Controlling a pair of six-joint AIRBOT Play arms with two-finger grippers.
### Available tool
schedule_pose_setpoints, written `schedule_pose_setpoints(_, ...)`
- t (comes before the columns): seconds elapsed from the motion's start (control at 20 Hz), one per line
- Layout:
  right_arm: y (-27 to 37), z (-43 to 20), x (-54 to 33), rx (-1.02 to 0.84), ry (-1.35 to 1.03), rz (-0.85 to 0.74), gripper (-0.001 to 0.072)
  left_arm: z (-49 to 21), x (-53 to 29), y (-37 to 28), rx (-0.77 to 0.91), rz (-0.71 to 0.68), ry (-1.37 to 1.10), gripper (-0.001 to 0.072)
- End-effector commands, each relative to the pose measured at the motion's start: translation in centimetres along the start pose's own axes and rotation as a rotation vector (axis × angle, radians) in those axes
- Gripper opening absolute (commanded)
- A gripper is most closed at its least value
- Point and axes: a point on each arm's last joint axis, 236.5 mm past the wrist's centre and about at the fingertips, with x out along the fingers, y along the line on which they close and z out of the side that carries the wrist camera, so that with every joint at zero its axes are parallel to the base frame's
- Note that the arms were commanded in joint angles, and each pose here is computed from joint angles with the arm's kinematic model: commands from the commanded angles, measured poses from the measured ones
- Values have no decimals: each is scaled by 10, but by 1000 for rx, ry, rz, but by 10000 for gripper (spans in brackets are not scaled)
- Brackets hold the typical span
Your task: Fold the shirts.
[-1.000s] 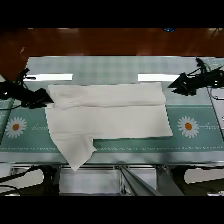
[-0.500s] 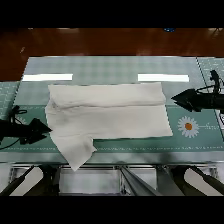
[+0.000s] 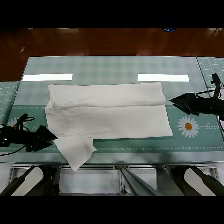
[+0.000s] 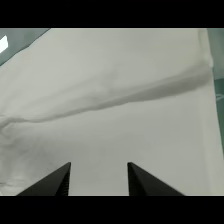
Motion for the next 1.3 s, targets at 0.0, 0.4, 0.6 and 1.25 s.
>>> schedule_pose_setpoints(0.0,1,-1,0,-1,-2,4,412,1,2,10,-7,36,3,508)
schedule_pose_setpoints(0.4,-1,4,0,21,-23,-5,412,-12,38,-17,89,3,87,507)
schedule_pose_setpoints(0.6,-10,11,-8,49,-50,-16,412,-14,36,-25,159,3,125,16)
schedule_pose_setpoints(1.25,-127,-117,-24,404,301,-345,412,4,12,-44,182,-41,73,23)
